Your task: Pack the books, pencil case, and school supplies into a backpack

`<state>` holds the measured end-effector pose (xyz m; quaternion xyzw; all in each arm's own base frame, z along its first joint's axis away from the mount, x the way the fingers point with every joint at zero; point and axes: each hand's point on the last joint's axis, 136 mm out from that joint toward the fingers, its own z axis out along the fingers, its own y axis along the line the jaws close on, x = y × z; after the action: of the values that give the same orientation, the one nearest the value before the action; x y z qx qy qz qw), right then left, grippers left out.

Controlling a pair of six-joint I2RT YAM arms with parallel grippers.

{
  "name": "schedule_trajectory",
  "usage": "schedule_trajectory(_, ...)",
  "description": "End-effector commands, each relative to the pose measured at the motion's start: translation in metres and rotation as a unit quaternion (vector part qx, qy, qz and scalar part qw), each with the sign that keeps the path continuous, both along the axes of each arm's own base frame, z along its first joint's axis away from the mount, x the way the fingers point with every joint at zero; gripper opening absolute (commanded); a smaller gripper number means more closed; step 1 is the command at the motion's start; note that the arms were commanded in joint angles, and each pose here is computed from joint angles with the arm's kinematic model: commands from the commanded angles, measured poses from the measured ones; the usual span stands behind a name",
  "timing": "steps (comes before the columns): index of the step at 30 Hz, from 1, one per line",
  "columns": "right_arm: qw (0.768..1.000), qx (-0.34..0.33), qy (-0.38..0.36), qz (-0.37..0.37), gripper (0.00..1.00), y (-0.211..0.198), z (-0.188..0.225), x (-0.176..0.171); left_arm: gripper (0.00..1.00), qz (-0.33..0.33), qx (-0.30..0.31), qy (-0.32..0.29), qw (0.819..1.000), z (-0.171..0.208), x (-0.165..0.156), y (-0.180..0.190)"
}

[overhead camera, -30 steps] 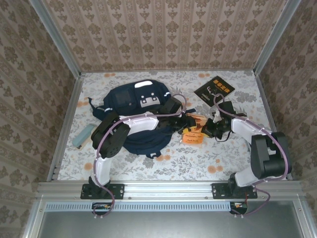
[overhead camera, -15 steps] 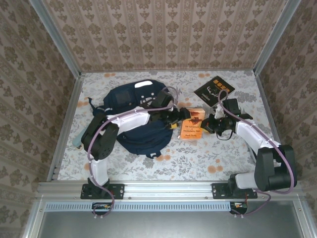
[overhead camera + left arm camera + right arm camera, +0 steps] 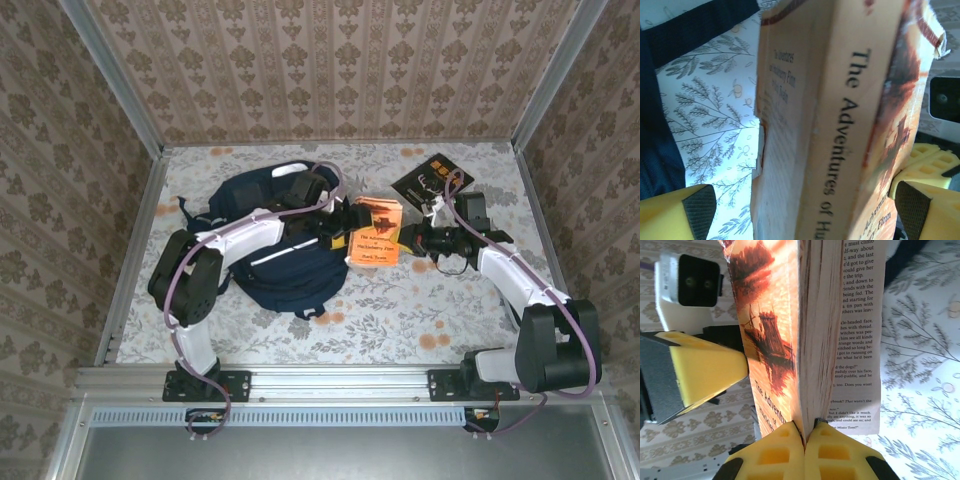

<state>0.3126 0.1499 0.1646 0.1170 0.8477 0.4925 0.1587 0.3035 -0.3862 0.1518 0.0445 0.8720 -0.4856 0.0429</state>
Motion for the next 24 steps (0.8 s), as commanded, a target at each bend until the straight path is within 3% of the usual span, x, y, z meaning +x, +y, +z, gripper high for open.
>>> schedule_trajectory(1, 0.998, 0.046, -0.044, 0.027, 0.0, 0.008, 0.03, -0.003, 0.9, -0.041, -0.07, -0.045, 0.996, 0.046, -0.008, -0.005)
schedule_trajectory(8, 0.997, 0.048, -0.048, 0.026, 0.01, 0.008, 0.031, -0.002, 0.4, -0.027, -0.092, -0.057, 0.994, 0.06, 0.0, -0.001)
schedule_trajectory(10, 0.998, 0.043, -0.048, 0.017, 0.12, 0.006, 0.031, -0.002, 0.28, -0.016, -0.102, -0.063, 0.993, 0.065, 0.005, 0.001)
schedule_trajectory(13, 0.999, 0.022, -0.042, -0.016, 0.56, -0.003, 0.028, -0.001, 0.22, 0.007, -0.103, -0.078, 0.992, 0.076, 0.013, 0.007)
schedule_trajectory(16, 0.997, 0.009, -0.046, -0.066, 0.83, -0.014, 0.031, 0.003, 0.2, 0.058, -0.101, -0.099, 0.988, 0.089, 0.029, 0.019)
schedule_trajectory(20, 0.986, 0.067, -0.062, -0.14, 0.98, -0.018, 0.047, 0.013, 0.19, 0.139, -0.113, -0.135, 0.974, 0.116, 0.052, 0.038)
schedule_trajectory(24, 0.971, 0.142, -0.068, -0.178, 1.0, -0.005, 0.068, 0.018, 0.19, 0.196, -0.141, -0.157, 0.958, 0.146, 0.065, 0.048)
